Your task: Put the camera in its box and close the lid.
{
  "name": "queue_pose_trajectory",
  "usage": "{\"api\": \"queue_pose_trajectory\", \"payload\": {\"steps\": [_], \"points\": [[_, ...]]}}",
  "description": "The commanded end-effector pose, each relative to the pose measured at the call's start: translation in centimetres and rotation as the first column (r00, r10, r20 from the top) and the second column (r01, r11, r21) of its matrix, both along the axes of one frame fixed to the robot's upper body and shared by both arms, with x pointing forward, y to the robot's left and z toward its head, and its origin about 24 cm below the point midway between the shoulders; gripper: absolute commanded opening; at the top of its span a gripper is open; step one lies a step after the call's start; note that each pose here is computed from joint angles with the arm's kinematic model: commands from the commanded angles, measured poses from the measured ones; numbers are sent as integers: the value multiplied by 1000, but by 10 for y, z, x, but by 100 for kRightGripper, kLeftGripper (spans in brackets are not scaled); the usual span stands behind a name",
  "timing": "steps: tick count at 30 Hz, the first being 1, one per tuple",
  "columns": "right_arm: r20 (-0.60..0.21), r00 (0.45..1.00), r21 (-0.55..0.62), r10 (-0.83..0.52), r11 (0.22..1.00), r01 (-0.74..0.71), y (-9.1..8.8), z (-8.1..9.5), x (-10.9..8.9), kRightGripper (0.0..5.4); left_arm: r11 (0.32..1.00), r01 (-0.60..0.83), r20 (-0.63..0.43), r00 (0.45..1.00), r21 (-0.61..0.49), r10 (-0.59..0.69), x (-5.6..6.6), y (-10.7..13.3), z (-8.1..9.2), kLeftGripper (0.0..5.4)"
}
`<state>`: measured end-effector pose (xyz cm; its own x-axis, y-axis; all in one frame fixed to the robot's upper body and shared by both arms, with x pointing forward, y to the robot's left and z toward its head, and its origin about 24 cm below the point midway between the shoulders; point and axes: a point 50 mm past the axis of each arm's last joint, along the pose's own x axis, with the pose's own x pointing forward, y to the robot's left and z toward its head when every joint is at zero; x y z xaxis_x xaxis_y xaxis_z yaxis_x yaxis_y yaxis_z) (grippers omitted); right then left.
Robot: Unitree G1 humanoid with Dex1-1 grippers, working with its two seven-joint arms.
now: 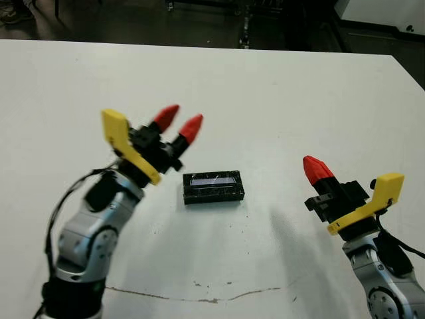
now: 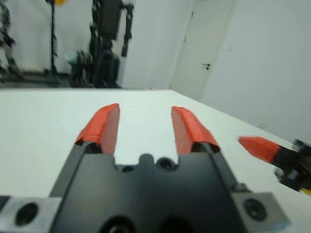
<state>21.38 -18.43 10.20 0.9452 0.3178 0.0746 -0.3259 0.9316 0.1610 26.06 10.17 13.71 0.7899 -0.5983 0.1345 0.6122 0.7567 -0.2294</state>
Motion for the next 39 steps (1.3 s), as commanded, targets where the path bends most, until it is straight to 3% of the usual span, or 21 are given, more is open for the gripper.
{"api": "queue_pose_trajectory", "payload": {"steps": [1, 12, 19, 26, 32, 39], "points": [[-10, 1000, -6, -9, 1000, 9, -2, -1, 0, 0, 999, 5, -69, 998, 40, -3, 0, -9, -14, 174], [-12, 1000, 1, -6, 1000, 6, -1, 0, 1, 0, 981, 52, -240, 971, 189, -5, 1, -18, -60, 4], [-14, 1000, 0, -5, 1000, 5, -1, 1, 1, 0, 956, 59, -383, 922, 286, 57, -4, -11, -82, 2], [-4, 1000, -9, -3, 1000, 3, -1, 1, 1, 0, 941, 75, -434, 897, 331, 81, -11, -3, -103, 2], [-4, 1000, -2, -3, 1000, 3, -1, 0, 0, 0, 939, 89, -414, 908, 333, 60, -15, -1, -102, 2], [-16, 1000, 2, -1, 1000, 1, -1, -1, 0, 0, 953, 92, -361, 932, 288, 19, -20, -5, -85, 2]]}}
